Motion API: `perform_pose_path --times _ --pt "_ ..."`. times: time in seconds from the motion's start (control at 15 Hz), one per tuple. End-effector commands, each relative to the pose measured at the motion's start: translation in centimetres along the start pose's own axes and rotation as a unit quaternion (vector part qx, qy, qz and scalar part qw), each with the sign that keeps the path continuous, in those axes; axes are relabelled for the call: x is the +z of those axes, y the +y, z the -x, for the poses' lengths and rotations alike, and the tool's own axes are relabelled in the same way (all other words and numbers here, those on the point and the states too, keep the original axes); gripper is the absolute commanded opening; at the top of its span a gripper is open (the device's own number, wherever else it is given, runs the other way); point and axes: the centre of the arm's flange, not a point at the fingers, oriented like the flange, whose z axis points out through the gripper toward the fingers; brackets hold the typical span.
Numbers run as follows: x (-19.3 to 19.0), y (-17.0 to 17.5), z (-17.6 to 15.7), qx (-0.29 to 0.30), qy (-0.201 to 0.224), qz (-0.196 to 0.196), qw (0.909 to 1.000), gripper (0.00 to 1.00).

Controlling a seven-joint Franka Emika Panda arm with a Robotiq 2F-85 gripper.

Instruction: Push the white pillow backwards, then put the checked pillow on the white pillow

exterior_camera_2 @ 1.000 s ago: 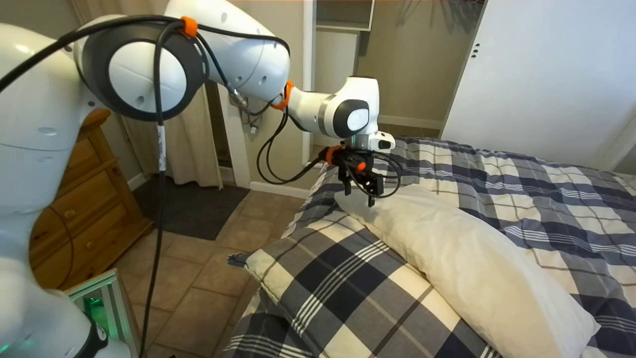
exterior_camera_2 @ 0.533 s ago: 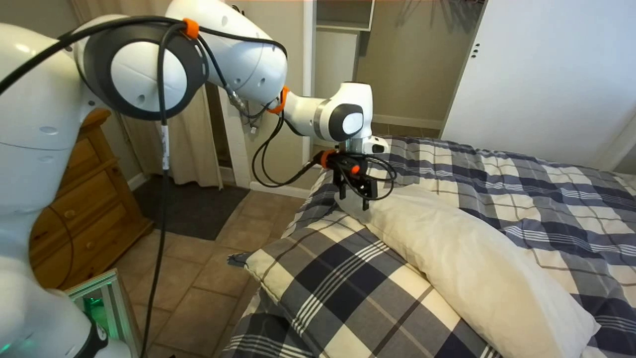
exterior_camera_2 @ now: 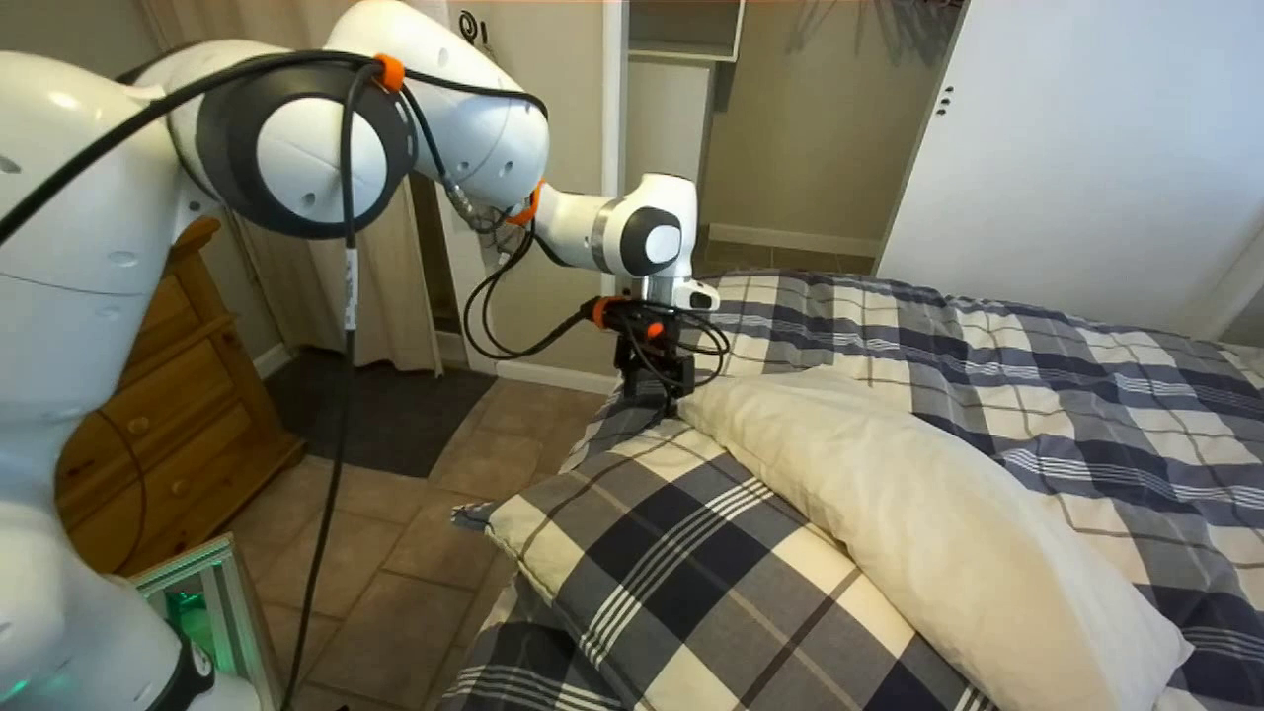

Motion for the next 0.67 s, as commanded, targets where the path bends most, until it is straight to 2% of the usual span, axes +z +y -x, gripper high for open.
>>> perform_pose_path --times 0.0,0.13,0.33,0.47,0.53,0.6 --pt "0.7 -2.7 0.9 0.039 -0.060 0.038 0.9968 1.00" --pt "1.7 -3.2 1.2 0.036 -0.078 0.064 0.9942 1.00" --pt "3.8 -3.0 0.3 0.024 -0.046 0.081 0.9954 1.00" --pt "5.1 -2.8 -0.7 0.014 -0.040 0.100 0.9941 1.00" --pt "5.5 -2.8 -1.2 0.005 -0.037 0.104 0.9939 1.00" --pt "4.8 -2.6 0.5 0.013 -0.050 0.084 0.9951 1.00"
